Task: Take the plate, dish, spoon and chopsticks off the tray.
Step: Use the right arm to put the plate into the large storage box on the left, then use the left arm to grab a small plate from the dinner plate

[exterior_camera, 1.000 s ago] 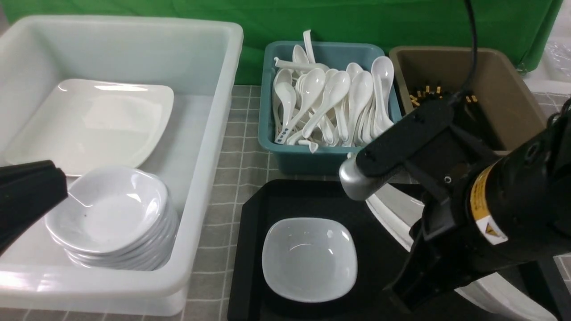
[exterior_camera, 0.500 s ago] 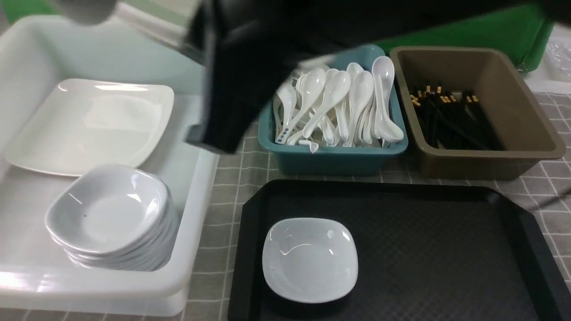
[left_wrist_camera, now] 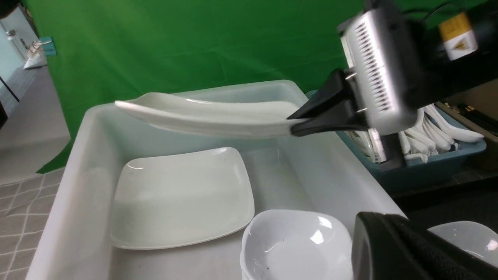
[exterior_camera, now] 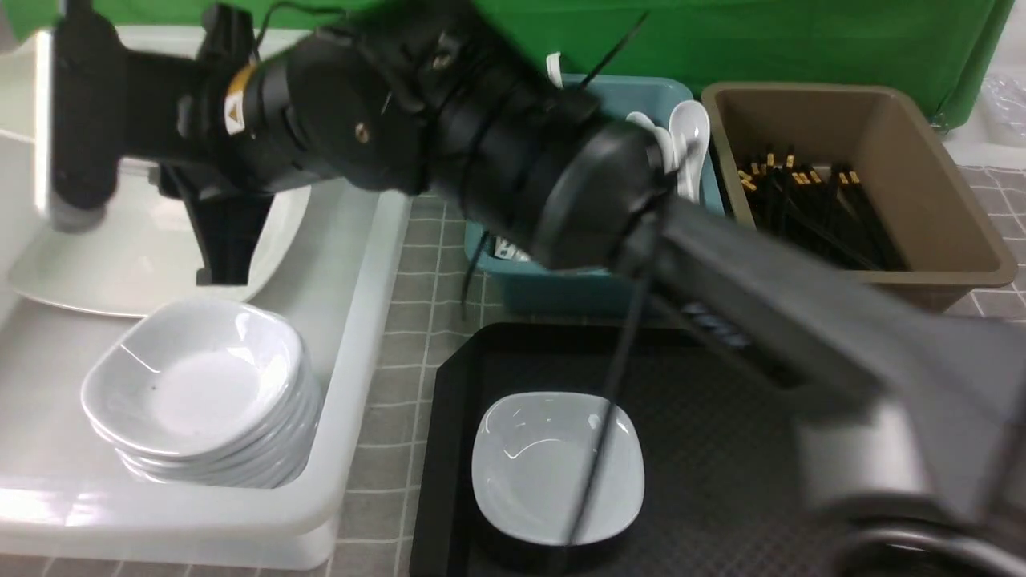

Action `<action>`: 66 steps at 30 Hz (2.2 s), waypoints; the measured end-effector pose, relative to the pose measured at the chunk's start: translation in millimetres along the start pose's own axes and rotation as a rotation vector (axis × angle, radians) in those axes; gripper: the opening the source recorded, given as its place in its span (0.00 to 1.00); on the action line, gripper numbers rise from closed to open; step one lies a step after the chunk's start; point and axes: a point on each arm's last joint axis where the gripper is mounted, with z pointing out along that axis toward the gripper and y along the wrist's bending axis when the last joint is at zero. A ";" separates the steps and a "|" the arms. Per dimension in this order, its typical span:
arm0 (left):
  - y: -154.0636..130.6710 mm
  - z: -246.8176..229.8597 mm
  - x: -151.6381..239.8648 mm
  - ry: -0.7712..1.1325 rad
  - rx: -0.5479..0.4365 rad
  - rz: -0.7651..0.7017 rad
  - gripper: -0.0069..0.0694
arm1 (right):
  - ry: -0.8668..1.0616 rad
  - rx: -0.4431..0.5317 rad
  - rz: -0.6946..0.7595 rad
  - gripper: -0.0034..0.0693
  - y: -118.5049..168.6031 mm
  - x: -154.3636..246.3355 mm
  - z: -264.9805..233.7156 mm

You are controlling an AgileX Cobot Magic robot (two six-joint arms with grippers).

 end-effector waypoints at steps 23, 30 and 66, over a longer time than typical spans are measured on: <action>-8.0 -0.4 1.3 0.017 0.087 -0.057 0.10 | -0.020 0.025 -0.095 0.21 35.4 58.2 92.5; -9.3 -0.5 1.5 0.019 0.102 -0.067 0.10 | -0.032 0.039 0.039 0.55 32.7 56.2 91.0; -51.0 73.2 -2.7 0.366 0.359 0.107 0.10 | 0.306 0.048 0.800 0.10 -35.1 -15.9 -278.5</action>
